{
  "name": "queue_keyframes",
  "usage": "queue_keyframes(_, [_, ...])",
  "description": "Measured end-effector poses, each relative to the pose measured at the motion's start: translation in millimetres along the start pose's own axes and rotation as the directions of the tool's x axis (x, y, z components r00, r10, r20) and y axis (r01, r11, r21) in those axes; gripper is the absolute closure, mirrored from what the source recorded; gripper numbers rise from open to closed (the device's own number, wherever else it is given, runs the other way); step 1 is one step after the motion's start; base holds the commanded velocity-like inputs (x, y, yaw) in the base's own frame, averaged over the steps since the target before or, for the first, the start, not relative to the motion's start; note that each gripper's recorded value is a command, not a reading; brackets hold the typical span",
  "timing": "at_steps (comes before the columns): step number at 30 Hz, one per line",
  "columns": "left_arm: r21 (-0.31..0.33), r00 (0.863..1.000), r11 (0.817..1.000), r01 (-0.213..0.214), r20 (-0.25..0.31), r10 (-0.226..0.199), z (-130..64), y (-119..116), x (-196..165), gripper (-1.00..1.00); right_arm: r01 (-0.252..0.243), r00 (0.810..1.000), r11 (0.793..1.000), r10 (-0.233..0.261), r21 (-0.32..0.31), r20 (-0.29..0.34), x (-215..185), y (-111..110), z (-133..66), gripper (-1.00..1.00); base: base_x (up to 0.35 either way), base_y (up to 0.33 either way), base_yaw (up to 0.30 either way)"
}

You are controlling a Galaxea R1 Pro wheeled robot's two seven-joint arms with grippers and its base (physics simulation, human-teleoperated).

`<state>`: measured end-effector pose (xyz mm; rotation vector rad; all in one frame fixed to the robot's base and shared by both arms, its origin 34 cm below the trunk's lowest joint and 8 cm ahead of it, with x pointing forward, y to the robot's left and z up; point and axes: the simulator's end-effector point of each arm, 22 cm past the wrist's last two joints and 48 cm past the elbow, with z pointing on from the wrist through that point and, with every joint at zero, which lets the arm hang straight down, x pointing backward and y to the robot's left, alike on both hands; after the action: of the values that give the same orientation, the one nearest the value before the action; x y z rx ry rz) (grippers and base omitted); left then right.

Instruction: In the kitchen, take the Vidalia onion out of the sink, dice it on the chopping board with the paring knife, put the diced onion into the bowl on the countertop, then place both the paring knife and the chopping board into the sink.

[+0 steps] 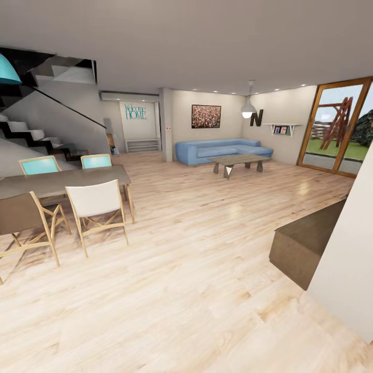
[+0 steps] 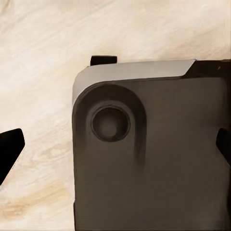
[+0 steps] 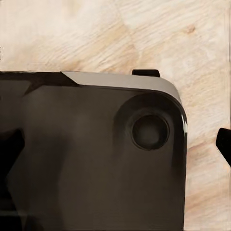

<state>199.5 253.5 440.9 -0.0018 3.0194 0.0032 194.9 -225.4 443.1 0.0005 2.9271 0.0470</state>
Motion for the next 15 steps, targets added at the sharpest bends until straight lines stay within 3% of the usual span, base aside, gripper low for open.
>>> queue_keyframes(5, [0.002,0.998,1.0,0.0,0.065,-0.001,-0.9,-2,-31,-1.0,0.004,0.998,1.0,-0.004,0.007,0.059,-28,-4,2.0,-1.0,0.0,0.0,0.0])
queue_keyframes(8, [-0.001,0.992,1.0,-0.001,0.127,0.001,-3.7,0,-61,-1.0,0.005,0.988,1.0,-0.006,0.012,0.151,-72,-7,1.9,-1.0,0.0,0.0,0.0])
queue_keyframes(10, [-0.008,0.983,1.0,-0.001,0.182,0.003,-7.8,5,-87,-1.0,0.005,0.97,1.0,-0.009,0.017,0.243,-116,-10,-2.3,-1.0,0.0,0.0,0.0])
queue_keyframes(15, [-0.023,0.967,1.0,-0.002,0.254,0.008,-15.3,17,-121,-1.0,0.005,0.933,0.999,-0.023,0.051,0.358,-173,-31,-14.4,-1.0,0.0,0.0,0.0])
